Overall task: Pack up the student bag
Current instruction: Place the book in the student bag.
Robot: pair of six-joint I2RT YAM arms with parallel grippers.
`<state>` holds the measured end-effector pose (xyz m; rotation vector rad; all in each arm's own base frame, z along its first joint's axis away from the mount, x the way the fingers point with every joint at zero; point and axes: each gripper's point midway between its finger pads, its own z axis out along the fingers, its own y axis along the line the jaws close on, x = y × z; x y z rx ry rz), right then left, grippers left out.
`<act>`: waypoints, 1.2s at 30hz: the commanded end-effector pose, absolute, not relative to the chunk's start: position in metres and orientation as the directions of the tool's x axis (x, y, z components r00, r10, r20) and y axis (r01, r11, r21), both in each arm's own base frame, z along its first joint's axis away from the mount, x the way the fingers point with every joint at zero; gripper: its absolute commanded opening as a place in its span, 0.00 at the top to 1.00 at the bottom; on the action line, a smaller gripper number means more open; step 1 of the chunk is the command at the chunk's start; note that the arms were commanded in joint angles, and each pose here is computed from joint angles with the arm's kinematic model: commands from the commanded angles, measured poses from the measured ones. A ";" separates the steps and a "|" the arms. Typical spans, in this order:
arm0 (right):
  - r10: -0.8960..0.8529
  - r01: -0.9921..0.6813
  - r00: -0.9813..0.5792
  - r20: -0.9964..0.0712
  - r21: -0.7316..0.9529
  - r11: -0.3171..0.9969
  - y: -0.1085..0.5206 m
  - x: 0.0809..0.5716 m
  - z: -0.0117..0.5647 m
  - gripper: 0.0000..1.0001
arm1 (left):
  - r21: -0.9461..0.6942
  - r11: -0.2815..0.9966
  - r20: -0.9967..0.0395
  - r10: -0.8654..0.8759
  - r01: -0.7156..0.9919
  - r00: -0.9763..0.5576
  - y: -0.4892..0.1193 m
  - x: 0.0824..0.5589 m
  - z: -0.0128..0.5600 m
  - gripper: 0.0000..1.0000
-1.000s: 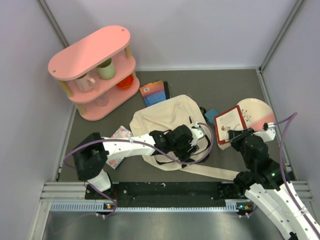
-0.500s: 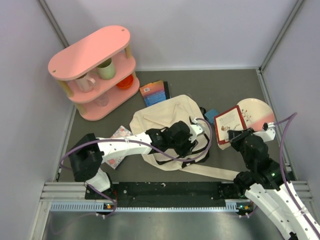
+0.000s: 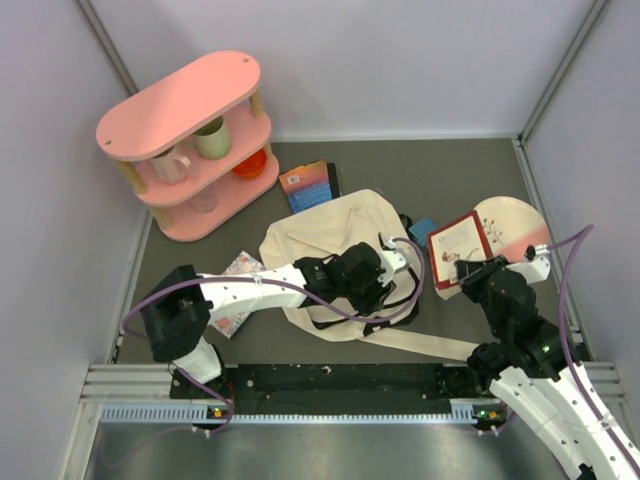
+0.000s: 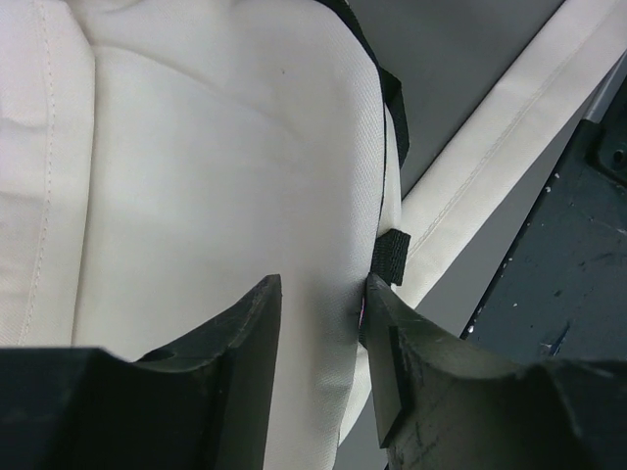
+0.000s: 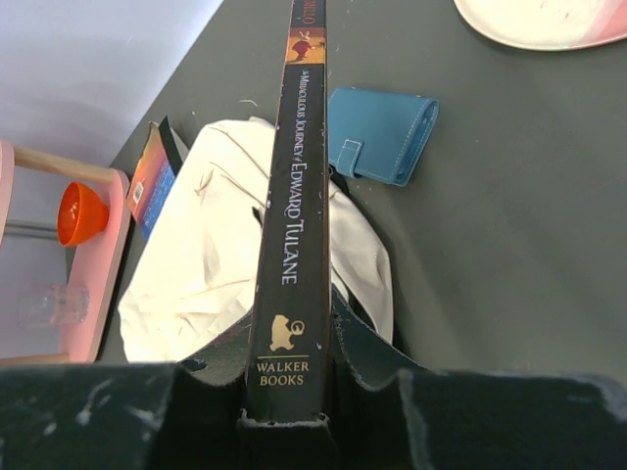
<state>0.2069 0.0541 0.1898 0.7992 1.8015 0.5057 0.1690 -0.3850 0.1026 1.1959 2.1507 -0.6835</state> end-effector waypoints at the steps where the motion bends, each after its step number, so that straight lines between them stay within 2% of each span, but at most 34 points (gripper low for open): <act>1: 0.746 0.247 -0.200 -0.635 0.704 0.666 0.059 0.212 0.202 1.00 | -0.139 0.506 -0.711 0.548 0.852 -0.441 -0.386 0.179 0.105 0.57; 4: 0.747 0.250 -0.202 -0.633 0.704 0.664 0.060 0.213 0.202 0.99 | -0.131 0.521 -0.704 0.550 0.844 -0.449 -0.385 0.182 0.102 0.61; 5: 0.746 0.250 -0.204 -0.634 0.703 0.666 0.060 0.213 0.201 0.99 | -0.130 0.525 -0.701 0.551 0.841 -0.453 -0.385 0.182 0.101 0.67; 7: 0.744 0.253 -0.207 -0.635 0.700 0.667 0.060 0.213 0.201 0.99 | -0.136 0.529 -0.702 0.545 0.838 -0.458 -0.386 0.183 0.102 0.69; 8: 0.744 0.253 -0.207 -0.635 0.700 0.667 0.061 0.214 0.201 0.99 | -0.137 0.533 -0.703 0.542 0.835 -0.461 -0.386 0.183 0.101 0.78; 11: 0.744 0.253 -0.210 -0.634 0.700 0.668 0.061 0.213 0.200 0.98 | -0.145 0.536 -0.704 0.534 0.832 -0.467 -0.388 0.184 0.101 0.83; 17: 0.743 0.255 -0.207 -0.636 0.699 0.669 0.060 0.214 0.200 0.98 | -0.127 0.545 -0.671 0.568 0.829 -0.476 -0.384 0.184 0.089 0.72; 18: 0.743 0.253 -0.209 -0.636 0.699 0.669 0.061 0.213 0.200 0.98 | -0.120 0.550 -0.665 0.573 0.826 -0.478 -0.382 0.184 0.087 0.68; 19: 0.743 0.253 -0.211 -0.635 0.699 0.669 0.061 0.213 0.199 0.98 | -0.119 0.551 -0.663 0.575 0.826 -0.479 -0.381 0.184 0.086 0.57; 23: 0.743 0.258 -0.212 -0.635 0.696 0.669 0.061 0.214 0.197 0.97 | -0.088 0.574 -0.656 0.582 0.814 -0.481 -0.374 0.189 0.082 0.58; 28: 0.743 0.257 -0.213 -0.634 0.698 0.669 0.061 0.213 0.198 0.96 | -0.092 0.567 -0.661 0.580 0.818 -0.477 -0.375 0.188 0.085 0.78; 29: 0.743 0.254 -0.213 -0.634 0.699 0.669 0.061 0.213 0.199 0.96 | -0.094 0.567 -0.663 0.578 0.818 -0.477 -0.376 0.189 0.086 0.89; 31: 0.742 0.251 -0.215 -0.635 0.698 0.670 0.062 0.213 0.199 0.96 | -0.096 0.569 -0.667 0.572 0.817 -0.477 -0.377 0.190 0.091 1.00; 36: 0.734 0.215 -0.242 -0.635 0.702 0.679 0.068 0.211 0.206 0.98 | -0.093 0.595 -0.706 0.526 0.798 -0.475 -0.378 0.206 0.119 1.00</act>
